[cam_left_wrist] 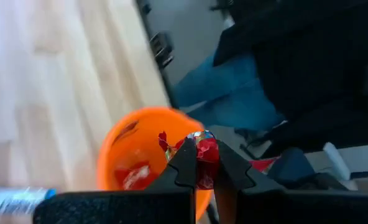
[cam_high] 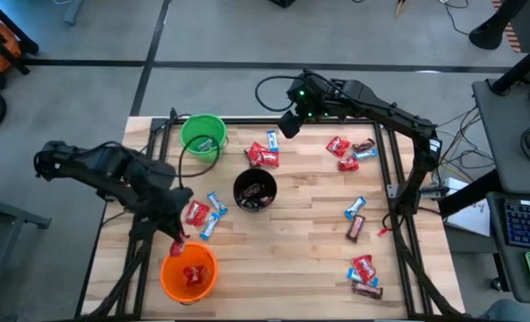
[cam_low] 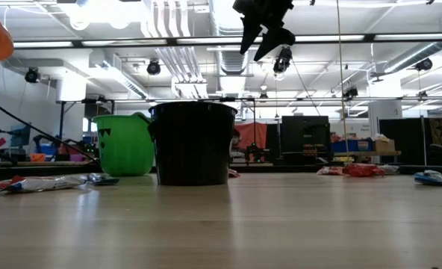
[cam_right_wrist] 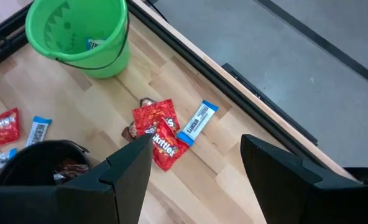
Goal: Sort candy
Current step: Put the red candy pack into the orange bucket, then put the white chocolate into the green bucket
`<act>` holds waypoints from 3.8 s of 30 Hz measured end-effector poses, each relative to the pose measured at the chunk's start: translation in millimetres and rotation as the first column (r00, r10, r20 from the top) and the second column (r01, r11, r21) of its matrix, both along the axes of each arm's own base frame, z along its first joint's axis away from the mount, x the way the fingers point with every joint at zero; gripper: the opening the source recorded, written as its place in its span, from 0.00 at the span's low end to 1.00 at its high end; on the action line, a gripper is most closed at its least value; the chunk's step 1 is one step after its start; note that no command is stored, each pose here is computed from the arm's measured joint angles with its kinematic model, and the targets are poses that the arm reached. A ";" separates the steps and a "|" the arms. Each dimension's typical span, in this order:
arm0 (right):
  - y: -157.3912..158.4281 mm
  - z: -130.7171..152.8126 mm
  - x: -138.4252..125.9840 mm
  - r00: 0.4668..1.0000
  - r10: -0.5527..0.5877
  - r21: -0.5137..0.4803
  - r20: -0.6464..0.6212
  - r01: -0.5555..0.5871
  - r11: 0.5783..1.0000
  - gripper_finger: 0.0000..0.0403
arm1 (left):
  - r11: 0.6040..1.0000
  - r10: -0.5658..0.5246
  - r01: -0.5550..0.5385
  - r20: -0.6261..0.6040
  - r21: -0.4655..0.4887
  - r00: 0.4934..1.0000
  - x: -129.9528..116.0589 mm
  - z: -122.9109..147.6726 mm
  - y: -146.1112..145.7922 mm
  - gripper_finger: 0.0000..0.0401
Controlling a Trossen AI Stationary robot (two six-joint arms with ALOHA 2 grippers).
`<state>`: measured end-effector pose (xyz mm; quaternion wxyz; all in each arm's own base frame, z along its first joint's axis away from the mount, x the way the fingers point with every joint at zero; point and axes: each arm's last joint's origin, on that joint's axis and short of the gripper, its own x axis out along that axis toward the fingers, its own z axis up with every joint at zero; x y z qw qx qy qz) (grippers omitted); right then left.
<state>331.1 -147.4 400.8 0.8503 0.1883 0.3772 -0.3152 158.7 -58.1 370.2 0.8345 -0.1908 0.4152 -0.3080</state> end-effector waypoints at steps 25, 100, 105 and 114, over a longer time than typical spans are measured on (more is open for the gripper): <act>1.5 -2.8 -3.2 0.999 -0.017 0.030 -0.035 0.018 0.999 0.59 | 0.999 -0.008 0.007 -0.016 -0.036 1.000 11.5 -3.3 -21.4 0.01; -13.5 -6.0 -15.3 0.994 -0.068 0.056 -0.085 0.073 0.996 0.59 | 0.987 -0.065 0.049 -0.101 -0.155 0.993 8.8 -0.7 -37.4 0.31; -11.0 -9.6 -20.5 0.987 -0.078 0.087 -0.144 0.091 0.992 0.59 | 0.995 -0.080 0.080 0.001 -0.067 0.997 9.9 -1.5 -36.0 0.21; -7.9 -13.1 -26.4 0.973 -0.115 0.131 -0.201 0.143 0.981 0.55 | 0.986 -0.024 0.002 0.130 0.166 0.991 12.4 -6.0 -28.9 0.02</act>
